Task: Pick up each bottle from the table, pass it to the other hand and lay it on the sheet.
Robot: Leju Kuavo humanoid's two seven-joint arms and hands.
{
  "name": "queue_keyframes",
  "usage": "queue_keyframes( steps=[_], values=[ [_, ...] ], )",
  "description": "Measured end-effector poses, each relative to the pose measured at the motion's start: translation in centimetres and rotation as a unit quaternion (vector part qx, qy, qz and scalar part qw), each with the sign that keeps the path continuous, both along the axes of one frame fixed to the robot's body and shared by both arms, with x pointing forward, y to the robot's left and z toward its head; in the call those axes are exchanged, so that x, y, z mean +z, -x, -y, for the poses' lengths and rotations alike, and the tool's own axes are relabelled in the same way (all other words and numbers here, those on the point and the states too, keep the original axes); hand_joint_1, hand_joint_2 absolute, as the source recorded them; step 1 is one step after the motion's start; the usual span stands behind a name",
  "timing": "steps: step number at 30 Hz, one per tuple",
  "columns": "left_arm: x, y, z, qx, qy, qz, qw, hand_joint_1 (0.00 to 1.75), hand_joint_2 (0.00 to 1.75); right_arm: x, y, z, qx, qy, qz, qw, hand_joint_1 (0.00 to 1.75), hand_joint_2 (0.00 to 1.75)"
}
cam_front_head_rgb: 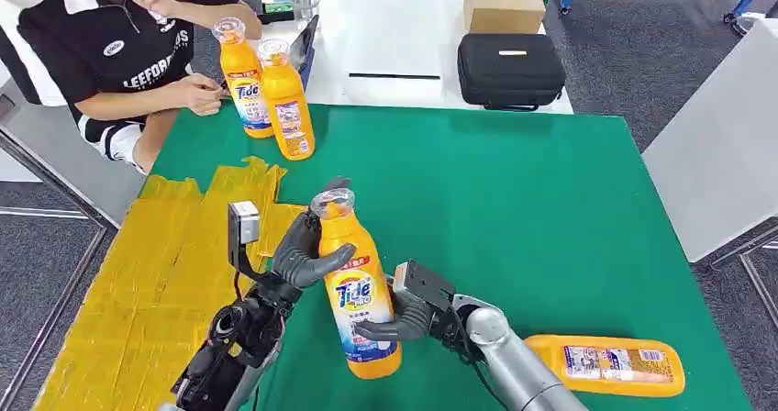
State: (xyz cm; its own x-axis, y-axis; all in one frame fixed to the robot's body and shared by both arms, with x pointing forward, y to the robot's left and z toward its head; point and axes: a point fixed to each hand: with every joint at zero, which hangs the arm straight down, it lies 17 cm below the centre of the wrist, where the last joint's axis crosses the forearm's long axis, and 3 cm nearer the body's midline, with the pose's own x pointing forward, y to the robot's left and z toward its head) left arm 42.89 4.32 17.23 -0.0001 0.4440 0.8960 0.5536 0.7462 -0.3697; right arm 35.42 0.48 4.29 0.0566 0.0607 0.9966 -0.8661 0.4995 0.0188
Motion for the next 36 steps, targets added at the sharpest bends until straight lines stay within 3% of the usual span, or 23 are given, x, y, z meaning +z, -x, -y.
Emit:
queue_keyframes(
  steps=[13, 25, 36],
  values=[
    [-0.4, -0.2, 0.1, 0.0, -0.002, -0.005, 1.0, 0.0, 1.75, -1.1, 0.2, -0.3, 0.013, 0.009, -0.015, 1.0, 1.75, 1.75],
    [-1.0, -0.2, -0.2, 0.003, -0.001, -0.009, 1.0, 0.0, 1.75, -0.9, -3.8, 1.5, -0.041, 0.067, 0.042, 0.996, 1.75, 1.75],
    [-1.6, -0.2, -0.2, 0.004, -0.002, -0.014, 1.0, 0.0, 1.75, -0.8, -4.8, 2.5, -0.056, 0.072, 0.052, 0.994, 1.75, 1.75]
  ],
)
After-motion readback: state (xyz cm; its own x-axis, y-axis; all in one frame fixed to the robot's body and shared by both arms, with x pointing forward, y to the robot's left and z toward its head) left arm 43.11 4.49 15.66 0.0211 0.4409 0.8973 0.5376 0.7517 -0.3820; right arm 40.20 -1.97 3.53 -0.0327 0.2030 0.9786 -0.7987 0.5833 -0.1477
